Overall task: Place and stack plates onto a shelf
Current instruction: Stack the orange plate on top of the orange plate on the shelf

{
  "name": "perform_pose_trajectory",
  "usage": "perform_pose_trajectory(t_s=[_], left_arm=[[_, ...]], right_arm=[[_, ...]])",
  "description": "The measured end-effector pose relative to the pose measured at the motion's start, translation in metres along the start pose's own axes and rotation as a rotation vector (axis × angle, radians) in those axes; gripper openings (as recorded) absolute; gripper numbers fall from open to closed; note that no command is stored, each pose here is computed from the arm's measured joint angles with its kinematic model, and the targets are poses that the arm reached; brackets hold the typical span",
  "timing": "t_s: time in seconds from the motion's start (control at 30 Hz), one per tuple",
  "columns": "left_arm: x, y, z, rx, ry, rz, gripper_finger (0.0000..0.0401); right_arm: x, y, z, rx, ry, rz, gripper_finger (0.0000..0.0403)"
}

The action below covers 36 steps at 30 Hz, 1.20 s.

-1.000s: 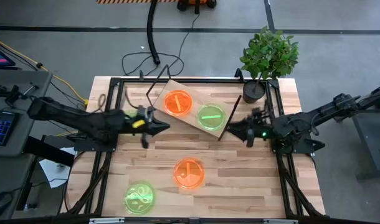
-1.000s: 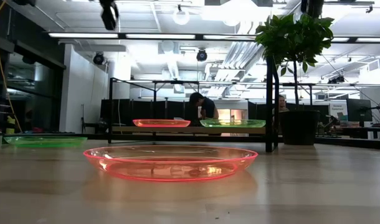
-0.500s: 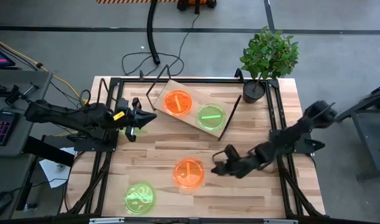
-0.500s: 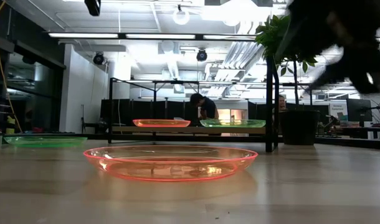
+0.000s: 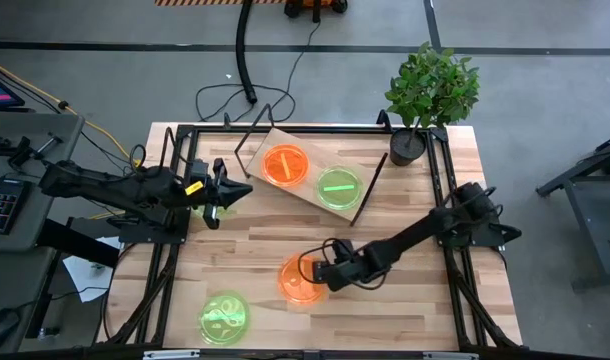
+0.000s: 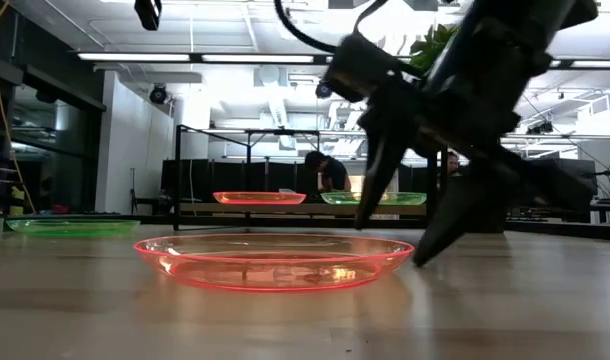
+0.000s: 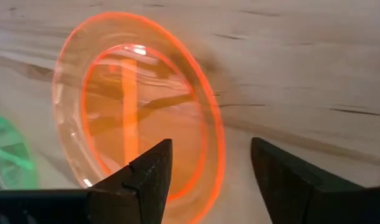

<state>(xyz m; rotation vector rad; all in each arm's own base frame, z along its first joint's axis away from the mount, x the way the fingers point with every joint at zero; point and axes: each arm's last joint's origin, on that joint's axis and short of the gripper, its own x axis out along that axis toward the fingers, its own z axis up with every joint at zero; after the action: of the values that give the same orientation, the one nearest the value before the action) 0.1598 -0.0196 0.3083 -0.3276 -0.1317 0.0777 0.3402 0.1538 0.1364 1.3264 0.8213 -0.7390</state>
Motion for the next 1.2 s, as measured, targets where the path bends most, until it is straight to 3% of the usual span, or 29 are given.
perform_pose_trajectory(t_s=[0.17,0.27,0.57,0.73,1.0,1.2], left_arm=[[-0.002,0.000,0.002,-0.003,-0.011,-0.005,0.0000],[-0.004,0.000,0.004,0.002,-0.020,-0.008,0.0000],[-0.010,0.000,0.009,0.011,-0.053,-0.010,0.0000],[-0.017,0.000,0.017,0.003,-0.093,-0.021,0.0000],[-0.033,-0.001,0.036,0.075,-0.192,-0.021,0.0000],[-0.041,0.001,0.042,0.060,-0.239,0.012,0.0000]], right_arm=[[0.005,0.003,0.003,-0.008,0.007,0.004,0.0201],[0.006,0.003,0.004,-0.012,0.010,0.001,0.0177],[0.016,-0.010,0.007,-0.051,0.008,-0.019,0.0011],[0.003,-0.009,0.010,-0.116,0.040,0.077,0.0002],[-0.048,0.001,0.026,-0.211,0.062,0.412,0.0000],[-0.074,0.015,0.040,-0.272,0.053,0.514,0.0000]])
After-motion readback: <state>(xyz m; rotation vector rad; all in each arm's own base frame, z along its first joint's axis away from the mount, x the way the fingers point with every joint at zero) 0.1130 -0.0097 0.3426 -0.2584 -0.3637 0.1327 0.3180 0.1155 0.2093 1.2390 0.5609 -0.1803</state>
